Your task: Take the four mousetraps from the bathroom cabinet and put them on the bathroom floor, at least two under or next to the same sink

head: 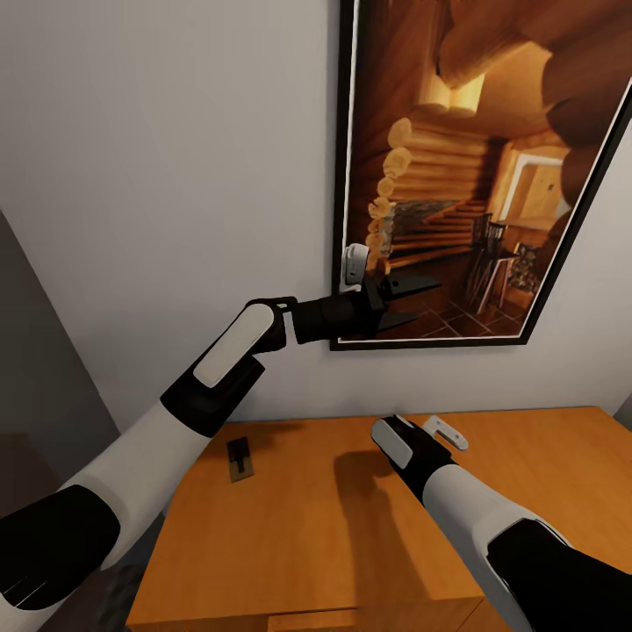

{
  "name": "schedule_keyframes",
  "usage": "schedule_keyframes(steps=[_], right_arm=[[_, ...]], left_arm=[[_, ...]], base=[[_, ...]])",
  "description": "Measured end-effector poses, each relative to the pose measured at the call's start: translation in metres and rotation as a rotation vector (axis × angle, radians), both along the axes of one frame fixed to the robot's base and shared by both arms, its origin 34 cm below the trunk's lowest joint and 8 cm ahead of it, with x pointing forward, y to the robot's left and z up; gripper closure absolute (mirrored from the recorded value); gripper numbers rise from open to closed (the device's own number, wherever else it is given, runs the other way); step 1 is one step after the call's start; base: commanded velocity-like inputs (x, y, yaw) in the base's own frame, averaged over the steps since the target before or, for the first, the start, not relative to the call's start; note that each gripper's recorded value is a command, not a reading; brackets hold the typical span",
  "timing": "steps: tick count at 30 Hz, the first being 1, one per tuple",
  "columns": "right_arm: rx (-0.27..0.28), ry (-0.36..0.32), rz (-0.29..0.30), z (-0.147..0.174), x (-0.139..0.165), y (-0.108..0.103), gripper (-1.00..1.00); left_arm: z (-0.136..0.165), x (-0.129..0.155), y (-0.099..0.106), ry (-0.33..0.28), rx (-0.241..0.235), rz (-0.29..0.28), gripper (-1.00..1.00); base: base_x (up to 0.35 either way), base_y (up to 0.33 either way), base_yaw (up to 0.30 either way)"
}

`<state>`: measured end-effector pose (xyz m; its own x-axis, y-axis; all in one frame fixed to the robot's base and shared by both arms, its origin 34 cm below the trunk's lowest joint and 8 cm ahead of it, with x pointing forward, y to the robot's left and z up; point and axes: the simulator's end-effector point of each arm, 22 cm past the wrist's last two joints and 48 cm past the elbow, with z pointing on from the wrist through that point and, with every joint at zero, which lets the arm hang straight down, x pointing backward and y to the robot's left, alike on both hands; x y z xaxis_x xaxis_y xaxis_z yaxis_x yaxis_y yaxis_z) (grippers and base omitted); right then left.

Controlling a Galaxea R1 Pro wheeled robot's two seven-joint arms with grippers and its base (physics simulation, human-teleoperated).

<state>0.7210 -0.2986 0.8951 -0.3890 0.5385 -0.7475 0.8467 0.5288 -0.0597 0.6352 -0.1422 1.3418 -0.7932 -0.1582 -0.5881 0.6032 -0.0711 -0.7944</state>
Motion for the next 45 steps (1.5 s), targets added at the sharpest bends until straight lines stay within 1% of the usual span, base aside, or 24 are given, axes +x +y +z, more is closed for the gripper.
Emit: schedule_keyframes(steps=[13,18,20,21,22,23,29,31,34,37,39,45], right_arm=[[0.001,0.000,-0.001,0.000,0.000,-0.001,1.00],[0.014,-0.013,-0.003,0.002,0.003,0.000,1.00],[0.024,-0.040,0.002,0.012,0.011,0.004,1.00],[0.032,-0.066,0.009,0.020,0.017,0.007,1.00],[0.045,-0.105,0.015,0.036,0.027,0.011,1.00],[0.052,-0.128,0.012,0.045,0.031,0.013,1.00],[0.051,-0.169,-0.039,0.076,0.032,0.010,1.00],[0.054,-0.183,-0.044,0.083,0.034,0.009,1.00],[0.052,-0.175,-0.024,0.089,0.036,0.011,1.00],[0.043,-0.139,0.014,0.092,0.036,0.013,1.00],[0.040,-0.128,0.026,0.092,0.036,0.014,1.00],[0.037,-0.118,0.037,0.093,0.036,0.014,1.00]], left_arm=[[0.000,0.000,0.000,0.000,0.000,0.000,-1.00],[-0.001,0.001,0.000,0.002,0.001,0.001,-1.00],[-0.001,0.002,0.000,0.004,0.002,0.002,-1.00],[-0.002,0.002,0.000,0.005,0.002,0.003,-1.00],[-0.002,0.003,0.001,0.006,0.003,0.004,-1.00],[-0.003,0.003,0.001,0.006,0.003,0.004,-1.00],[-0.003,0.003,0.001,0.008,0.004,0.005,-1.00],[-0.003,0.004,0.001,0.008,0.004,0.005,-1.00],[-0.004,0.004,0.001,0.009,0.005,0.006,-1.00],[-0.003,0.004,0.001,0.008,0.004,0.006,-1.00],[-0.004,0.004,0.001,0.008,0.005,0.006,-1.00],[-0.003,0.003,0.000,0.008,0.005,0.004,-1.00]], base=[[0.000,0.000,0.000],[0.000,0.000,0.000],[0.000,0.000,0.000],[0.000,0.000,0.000],[0.000,0.000,0.000],[0.000,0.000,0.000],[0.000,0.000,0.000],[0.000,0.000,0.000],[0.000,0.000,0.000],[0.000,0.000,0.000],[0.000,0.000,0.000],[0.000,0.000,0.000]])
